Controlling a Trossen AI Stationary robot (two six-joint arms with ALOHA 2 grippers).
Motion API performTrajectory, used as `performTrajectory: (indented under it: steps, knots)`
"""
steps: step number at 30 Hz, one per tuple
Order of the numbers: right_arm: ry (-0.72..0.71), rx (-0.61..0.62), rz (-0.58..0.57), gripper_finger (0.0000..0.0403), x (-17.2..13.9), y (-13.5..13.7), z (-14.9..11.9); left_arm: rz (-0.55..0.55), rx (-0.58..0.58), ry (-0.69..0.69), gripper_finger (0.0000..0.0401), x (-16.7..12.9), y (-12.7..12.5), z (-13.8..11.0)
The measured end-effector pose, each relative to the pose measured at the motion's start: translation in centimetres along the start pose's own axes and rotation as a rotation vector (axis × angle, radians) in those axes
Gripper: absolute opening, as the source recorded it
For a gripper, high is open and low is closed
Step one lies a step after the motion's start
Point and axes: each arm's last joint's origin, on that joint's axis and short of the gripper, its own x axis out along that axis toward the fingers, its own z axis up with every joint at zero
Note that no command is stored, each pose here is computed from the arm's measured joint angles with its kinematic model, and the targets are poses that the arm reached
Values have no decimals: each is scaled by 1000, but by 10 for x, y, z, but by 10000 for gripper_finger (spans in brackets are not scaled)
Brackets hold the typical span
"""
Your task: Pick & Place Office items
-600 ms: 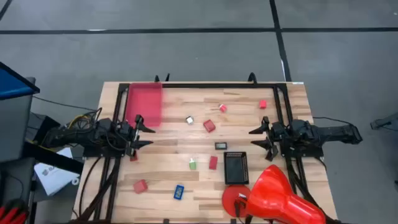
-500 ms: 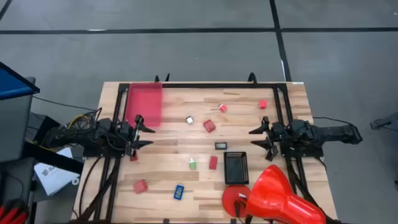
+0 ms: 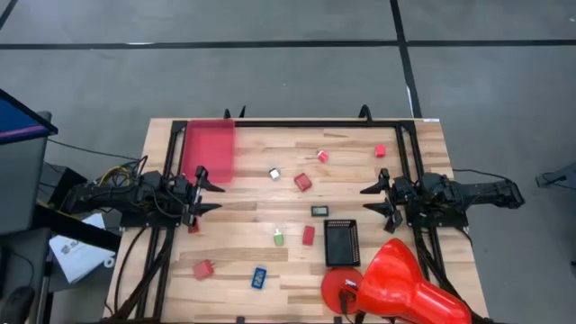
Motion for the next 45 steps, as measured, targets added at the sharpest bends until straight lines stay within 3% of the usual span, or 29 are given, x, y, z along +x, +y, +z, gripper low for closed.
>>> performTrajectory:
  steps: [39,45]
  knots:
    - [0,0,0,212,0,0,0,22,0,-20,208,0,1,2]
    - [0,0,0,212,0,0,0,8,-283,-207,208,-2,1,20]
